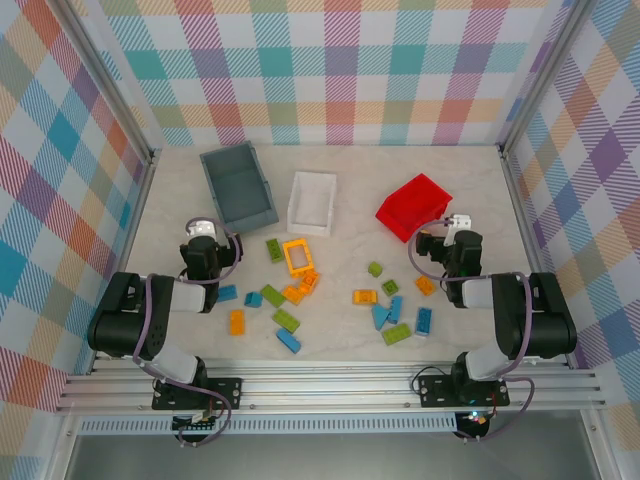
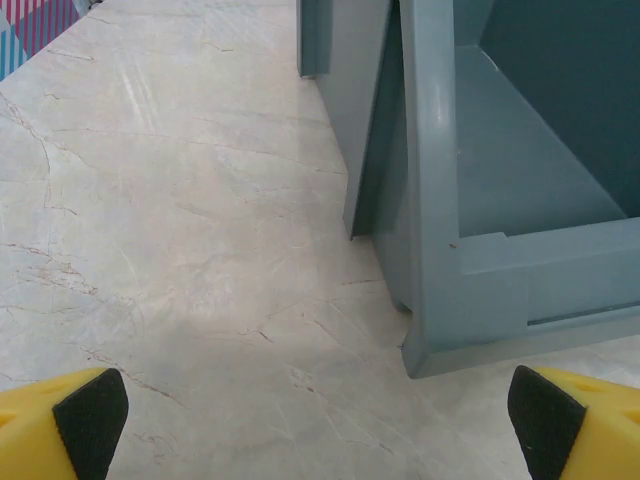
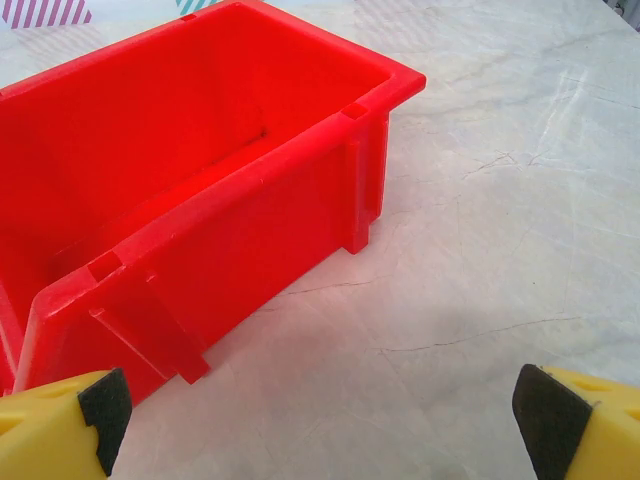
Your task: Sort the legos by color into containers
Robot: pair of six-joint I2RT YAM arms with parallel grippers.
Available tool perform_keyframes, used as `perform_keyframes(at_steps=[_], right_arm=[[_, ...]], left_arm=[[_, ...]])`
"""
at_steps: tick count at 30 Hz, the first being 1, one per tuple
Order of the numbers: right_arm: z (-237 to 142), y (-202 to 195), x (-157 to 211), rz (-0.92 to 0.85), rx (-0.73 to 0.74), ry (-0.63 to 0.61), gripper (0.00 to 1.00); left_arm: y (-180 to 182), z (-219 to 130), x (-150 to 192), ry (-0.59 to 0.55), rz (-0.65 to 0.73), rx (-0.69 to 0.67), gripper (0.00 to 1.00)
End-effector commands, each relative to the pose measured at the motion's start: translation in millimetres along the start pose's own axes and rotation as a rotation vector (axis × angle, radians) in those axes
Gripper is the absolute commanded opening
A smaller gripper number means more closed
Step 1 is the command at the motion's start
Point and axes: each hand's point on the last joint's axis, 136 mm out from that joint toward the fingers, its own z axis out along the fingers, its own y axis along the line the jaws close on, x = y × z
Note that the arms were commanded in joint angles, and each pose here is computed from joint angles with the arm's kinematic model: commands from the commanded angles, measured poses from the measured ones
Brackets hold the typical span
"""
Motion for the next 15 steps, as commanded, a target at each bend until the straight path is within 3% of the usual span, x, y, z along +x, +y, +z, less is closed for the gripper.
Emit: perform_keyframes(at_steps=[1, 15], right_arm=[[1.6, 2.0, -17.7, 0.002, -0.019, -0.050, 1.00], [1.6, 2.3, -17.3, 0.002, -0.020, -0.048, 1.00]], left_arm=[[-2.0, 1.8, -12.7, -0.040, 0.003, 0.010, 1.00], [-1.9, 1.7, -13.3, -0.043, 0.002, 0.009, 1.00]])
